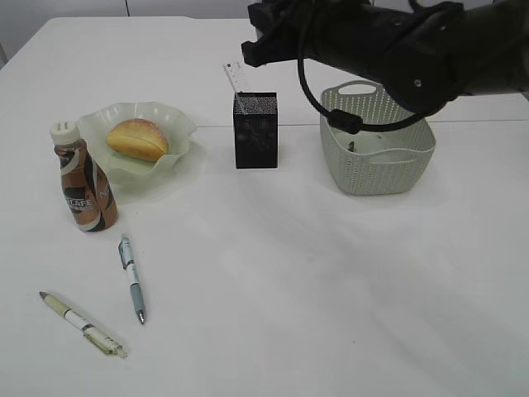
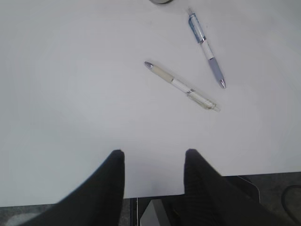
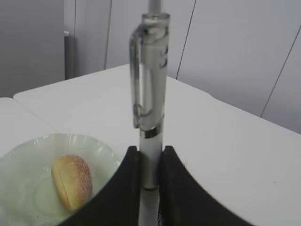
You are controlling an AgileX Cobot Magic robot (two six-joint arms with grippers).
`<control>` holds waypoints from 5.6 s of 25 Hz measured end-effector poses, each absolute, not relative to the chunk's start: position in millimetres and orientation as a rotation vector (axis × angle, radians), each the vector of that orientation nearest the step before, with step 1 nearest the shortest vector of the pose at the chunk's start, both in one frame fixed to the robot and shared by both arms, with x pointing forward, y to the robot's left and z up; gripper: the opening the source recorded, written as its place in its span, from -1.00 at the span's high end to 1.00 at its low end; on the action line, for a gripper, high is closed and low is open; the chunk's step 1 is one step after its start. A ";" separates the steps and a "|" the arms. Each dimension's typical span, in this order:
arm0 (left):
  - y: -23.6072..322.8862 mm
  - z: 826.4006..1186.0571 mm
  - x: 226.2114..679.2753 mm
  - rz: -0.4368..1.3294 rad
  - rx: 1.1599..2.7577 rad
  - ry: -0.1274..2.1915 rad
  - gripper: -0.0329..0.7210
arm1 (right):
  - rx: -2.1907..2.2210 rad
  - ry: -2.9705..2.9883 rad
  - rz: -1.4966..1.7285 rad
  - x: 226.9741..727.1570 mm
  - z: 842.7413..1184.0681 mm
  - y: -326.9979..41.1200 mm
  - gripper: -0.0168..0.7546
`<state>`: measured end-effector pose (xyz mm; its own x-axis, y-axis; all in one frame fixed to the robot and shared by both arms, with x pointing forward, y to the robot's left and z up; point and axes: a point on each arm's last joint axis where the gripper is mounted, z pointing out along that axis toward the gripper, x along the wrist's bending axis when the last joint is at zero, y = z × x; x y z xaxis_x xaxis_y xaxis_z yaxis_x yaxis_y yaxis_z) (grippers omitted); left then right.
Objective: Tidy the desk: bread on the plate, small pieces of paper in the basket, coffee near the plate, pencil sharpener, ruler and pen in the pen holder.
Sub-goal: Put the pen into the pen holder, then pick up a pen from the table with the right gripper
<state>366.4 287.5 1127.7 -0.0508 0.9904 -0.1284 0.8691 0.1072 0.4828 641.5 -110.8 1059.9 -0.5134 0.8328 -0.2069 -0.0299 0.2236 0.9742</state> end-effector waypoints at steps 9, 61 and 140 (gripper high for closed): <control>287.5 1127.7 366.4 0.385 1.809 1.970 0.10 | 0.874 1.625 1.453 696.5 1025.6 -100.1 0.78; 288.3 1127.7 366.5 0.397 1.815 1.971 0.10 | 1.076 1.766 1.257 749.8 942.7 -104.2 -0.04; 285.1 1127.8 366.2 0.354 1.800 1.960 0.10 | 1.649 2.660 0.549 615.3 975.7 67.6 -0.26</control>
<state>366.2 285.1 1127.8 -0.0441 0.9870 -0.1543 0.8708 0.1137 0.4784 615.3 67.6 975.7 -0.4608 0.8624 0.2097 0.8749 0.4018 0.2704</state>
